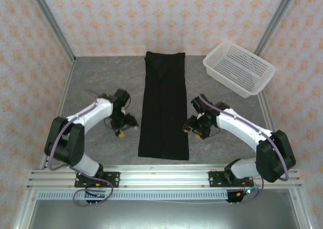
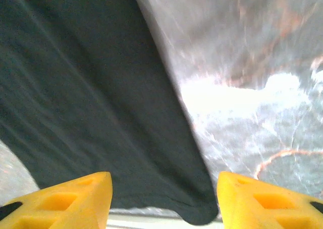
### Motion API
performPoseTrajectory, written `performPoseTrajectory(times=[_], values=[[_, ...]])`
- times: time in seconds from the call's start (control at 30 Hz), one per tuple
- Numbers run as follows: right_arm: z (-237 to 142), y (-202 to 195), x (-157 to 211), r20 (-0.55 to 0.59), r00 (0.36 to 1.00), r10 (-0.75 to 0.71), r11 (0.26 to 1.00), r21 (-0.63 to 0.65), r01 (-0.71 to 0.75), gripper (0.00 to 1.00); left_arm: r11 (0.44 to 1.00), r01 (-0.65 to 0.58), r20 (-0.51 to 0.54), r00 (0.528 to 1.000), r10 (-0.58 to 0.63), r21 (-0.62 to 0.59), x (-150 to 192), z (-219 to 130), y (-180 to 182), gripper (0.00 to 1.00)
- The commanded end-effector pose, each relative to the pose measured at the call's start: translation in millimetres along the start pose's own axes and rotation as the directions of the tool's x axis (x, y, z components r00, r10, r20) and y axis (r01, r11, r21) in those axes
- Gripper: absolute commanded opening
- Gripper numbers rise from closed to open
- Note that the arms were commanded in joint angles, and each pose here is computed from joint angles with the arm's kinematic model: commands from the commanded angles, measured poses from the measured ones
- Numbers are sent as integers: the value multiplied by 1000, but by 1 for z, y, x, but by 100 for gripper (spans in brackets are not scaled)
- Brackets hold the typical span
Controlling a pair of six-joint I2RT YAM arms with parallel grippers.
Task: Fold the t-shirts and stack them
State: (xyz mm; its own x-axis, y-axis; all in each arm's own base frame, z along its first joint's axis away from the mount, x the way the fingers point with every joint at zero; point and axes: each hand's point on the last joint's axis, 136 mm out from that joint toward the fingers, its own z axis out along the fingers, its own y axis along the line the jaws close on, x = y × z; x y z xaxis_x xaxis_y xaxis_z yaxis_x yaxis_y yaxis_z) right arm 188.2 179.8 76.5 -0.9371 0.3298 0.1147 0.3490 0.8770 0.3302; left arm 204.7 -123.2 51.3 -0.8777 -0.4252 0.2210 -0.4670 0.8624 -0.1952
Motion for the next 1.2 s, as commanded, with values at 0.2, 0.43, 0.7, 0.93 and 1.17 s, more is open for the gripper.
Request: performPoseTrajectory(times=[0.2, 0.43, 0.7, 0.93, 1.17], values=[[34, -16, 50, -134, 990, -39, 999, 29, 44, 57, 994, -64, -24, 997, 66, 92, 67, 38, -11, 65], [43, -21, 58, -148, 988, -50, 997, 50, 58, 57, 994, -63, -15, 998, 65, 89, 66, 49, -14, 60], [48, -30, 64, -147, 989, -31, 998, 54, 39, 56, 994, -83, -20, 996, 85, 67, 68, 68, -27, 38], [58, -23, 69, -164, 986, -38, 997, 61, 48, 52, 995, -91, 1, 996, 91, 47, 65, 69, -30, 18], [58, -5, 75, -160, 985, -63, 996, 58, 74, 50, 993, -98, 5, 995, 98, 63, 66, 68, -30, 6]])
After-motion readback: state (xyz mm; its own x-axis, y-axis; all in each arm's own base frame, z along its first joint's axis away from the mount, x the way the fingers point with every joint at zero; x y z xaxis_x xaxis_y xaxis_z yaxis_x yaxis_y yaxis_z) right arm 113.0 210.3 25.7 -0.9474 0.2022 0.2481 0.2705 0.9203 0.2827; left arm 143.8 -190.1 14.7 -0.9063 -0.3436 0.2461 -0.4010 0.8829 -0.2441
